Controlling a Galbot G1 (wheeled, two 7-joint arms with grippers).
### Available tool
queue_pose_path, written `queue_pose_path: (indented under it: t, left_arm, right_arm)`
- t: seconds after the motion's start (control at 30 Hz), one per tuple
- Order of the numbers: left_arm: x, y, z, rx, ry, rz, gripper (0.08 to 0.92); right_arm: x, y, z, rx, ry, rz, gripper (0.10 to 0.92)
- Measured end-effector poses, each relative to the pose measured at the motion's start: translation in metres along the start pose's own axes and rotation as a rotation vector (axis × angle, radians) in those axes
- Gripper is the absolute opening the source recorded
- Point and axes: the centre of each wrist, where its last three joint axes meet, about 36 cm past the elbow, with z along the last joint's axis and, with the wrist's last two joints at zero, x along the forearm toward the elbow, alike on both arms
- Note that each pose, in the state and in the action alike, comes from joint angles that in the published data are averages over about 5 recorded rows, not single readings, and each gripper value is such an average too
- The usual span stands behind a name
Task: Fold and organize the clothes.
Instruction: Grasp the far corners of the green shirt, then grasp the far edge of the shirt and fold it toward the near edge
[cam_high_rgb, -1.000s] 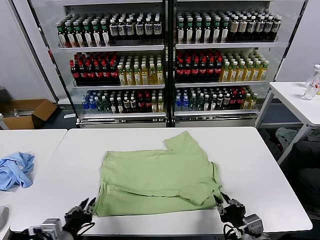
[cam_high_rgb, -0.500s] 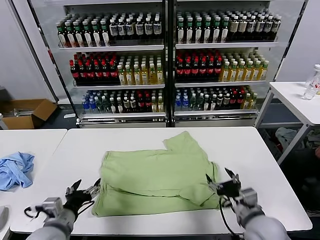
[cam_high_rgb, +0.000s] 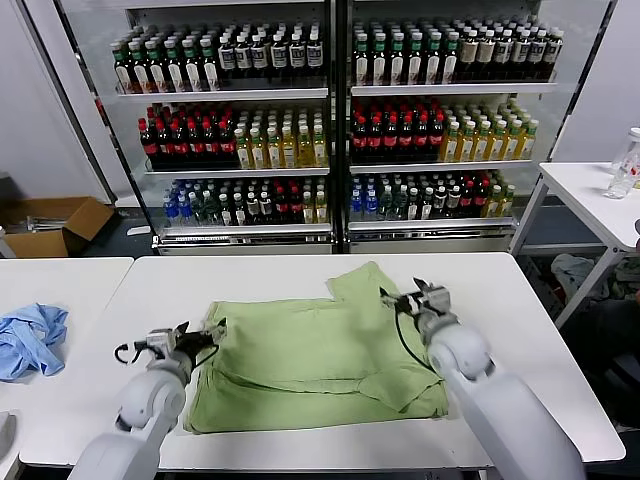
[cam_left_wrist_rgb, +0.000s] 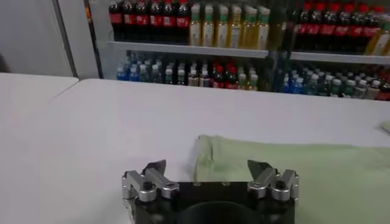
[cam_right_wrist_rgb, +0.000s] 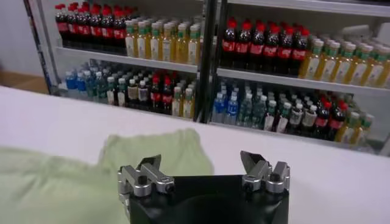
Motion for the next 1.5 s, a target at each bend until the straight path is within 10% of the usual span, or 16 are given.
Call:
queue_pose_path:
  t: [0.33, 1.1, 1.5]
  left_arm:
    - [-0.037, -0.004, -0.010, 0.039, 0.035, -0.008, 0.802]
    - [-0.023, 0.007, 0.013, 0.154, 0.062, 0.163, 0.153]
    - [0.016, 0.029, -0.003, 0.301, -0.015, 0.249, 0.084]
  right_arm:
    - [-0.048, 0.004, 0.004, -0.030, 0.106, -0.005, 0.775]
    - [-0.060, 0.008, 0.027, -0.077, 0.148, -0.054, 0.127]
    - [-0.013, -0.005, 0.011, -0.118, 0.009, -0.071, 0.107]
